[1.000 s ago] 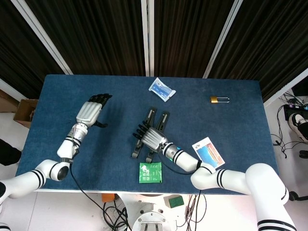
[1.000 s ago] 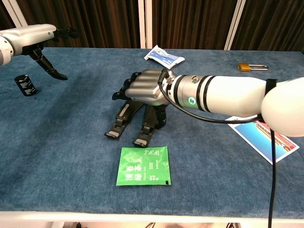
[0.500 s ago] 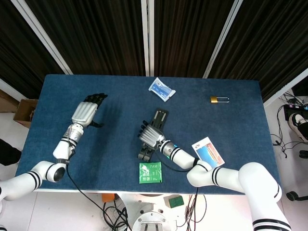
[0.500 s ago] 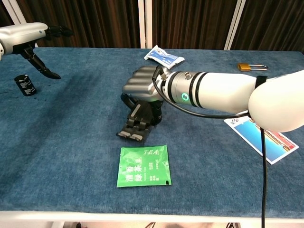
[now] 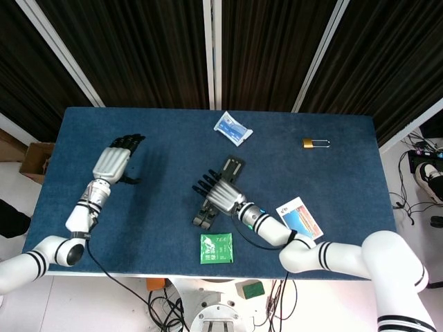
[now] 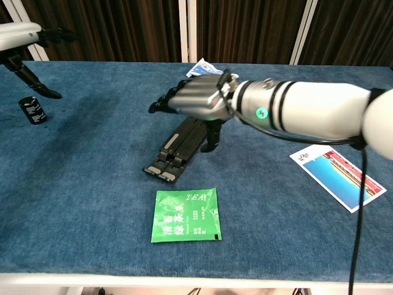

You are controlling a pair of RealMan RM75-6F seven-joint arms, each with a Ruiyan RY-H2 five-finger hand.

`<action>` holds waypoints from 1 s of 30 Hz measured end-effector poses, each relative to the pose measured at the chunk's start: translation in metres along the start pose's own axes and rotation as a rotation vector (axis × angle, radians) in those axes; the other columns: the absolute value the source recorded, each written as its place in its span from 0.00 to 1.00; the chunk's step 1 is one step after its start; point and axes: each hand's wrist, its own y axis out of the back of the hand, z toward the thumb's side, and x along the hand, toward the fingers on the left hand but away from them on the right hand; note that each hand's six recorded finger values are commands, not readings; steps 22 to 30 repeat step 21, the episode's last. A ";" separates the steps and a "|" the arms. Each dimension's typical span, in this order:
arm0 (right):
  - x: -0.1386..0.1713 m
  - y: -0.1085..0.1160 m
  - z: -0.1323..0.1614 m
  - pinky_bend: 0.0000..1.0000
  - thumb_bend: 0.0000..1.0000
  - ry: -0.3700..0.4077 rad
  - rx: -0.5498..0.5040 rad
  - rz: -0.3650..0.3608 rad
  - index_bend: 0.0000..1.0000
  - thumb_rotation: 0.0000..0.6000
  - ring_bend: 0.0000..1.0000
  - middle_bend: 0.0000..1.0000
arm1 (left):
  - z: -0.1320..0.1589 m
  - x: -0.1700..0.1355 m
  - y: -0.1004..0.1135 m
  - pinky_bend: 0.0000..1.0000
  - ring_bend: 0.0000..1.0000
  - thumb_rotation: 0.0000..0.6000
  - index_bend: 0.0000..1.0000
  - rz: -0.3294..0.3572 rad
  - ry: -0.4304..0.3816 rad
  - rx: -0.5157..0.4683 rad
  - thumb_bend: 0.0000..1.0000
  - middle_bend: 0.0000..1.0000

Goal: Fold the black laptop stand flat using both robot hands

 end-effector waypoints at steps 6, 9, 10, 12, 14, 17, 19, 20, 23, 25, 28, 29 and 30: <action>0.066 0.010 -0.054 0.00 0.22 -0.187 -0.129 -0.117 0.00 1.00 0.00 0.10 | -0.022 -0.035 0.014 0.11 0.05 1.00 0.08 0.045 0.036 0.079 0.00 0.05; 0.118 0.007 -0.090 0.00 0.24 -0.321 -0.179 -0.179 0.00 1.00 0.00 0.12 | -0.034 -0.061 0.018 0.11 0.05 1.00 0.09 0.079 0.063 0.103 0.00 0.05; 0.142 0.003 -0.104 0.00 0.24 -0.376 -0.194 -0.201 0.00 1.00 0.00 0.12 | -0.038 -0.069 0.020 0.11 0.05 1.00 0.09 0.088 0.072 0.107 0.00 0.05; 0.178 -0.003 -0.121 0.00 0.25 -0.454 -0.218 -0.232 0.00 1.00 0.00 0.12 | -0.046 -0.089 0.023 0.11 0.05 1.00 0.09 0.111 0.090 0.117 0.00 0.05; 0.221 -0.011 -0.136 0.00 0.25 -0.537 -0.254 -0.271 0.00 1.00 0.00 0.12 | -0.051 -0.106 0.026 0.11 0.05 1.00 0.09 0.130 0.103 0.124 0.00 0.05; 0.277 -0.021 -0.147 0.00 0.25 -0.633 -0.316 -0.335 0.00 1.00 0.00 0.12 | -0.059 -0.137 0.031 0.11 0.05 1.00 0.09 0.160 0.124 0.133 0.00 0.05; 0.309 -0.028 -0.149 0.00 0.25 -0.677 -0.360 -0.378 0.01 1.00 0.00 0.12 | -0.064 -0.159 0.033 0.11 0.05 1.00 0.09 0.178 0.142 0.134 0.00 0.06; 0.322 -0.032 -0.150 0.00 0.25 -0.694 -0.378 -0.391 0.01 1.00 0.00 0.12 | -0.065 -0.168 0.033 0.11 0.05 1.00 0.09 0.185 0.151 0.133 0.00 0.06; 0.335 -0.036 -0.150 0.00 0.25 -0.708 -0.395 -0.402 0.01 1.00 0.00 0.12 | -0.067 -0.181 0.034 0.11 0.05 1.00 0.09 0.194 0.161 0.131 0.00 0.06; 0.335 -0.036 -0.150 0.00 0.25 -0.708 -0.395 -0.402 0.01 1.00 0.00 0.12 | -0.067 -0.181 0.034 0.11 0.05 1.00 0.09 0.194 0.161 0.131 0.00 0.06; 0.335 -0.036 -0.150 0.00 0.25 -0.708 -0.395 -0.402 0.01 1.00 0.00 0.12 | -0.067 -0.181 0.034 0.11 0.05 1.00 0.09 0.194 0.161 0.131 0.00 0.06; 0.335 -0.036 -0.150 0.00 0.25 -0.708 -0.395 -0.402 0.01 1.00 0.00 0.12 | -0.067 -0.181 0.034 0.11 0.05 1.00 0.09 0.194 0.161 0.131 0.00 0.06; 0.335 -0.036 -0.150 0.00 0.25 -0.708 -0.395 -0.402 0.01 1.00 0.00 0.12 | -0.067 -0.181 0.034 0.11 0.05 1.00 0.09 0.194 0.161 0.131 0.00 0.06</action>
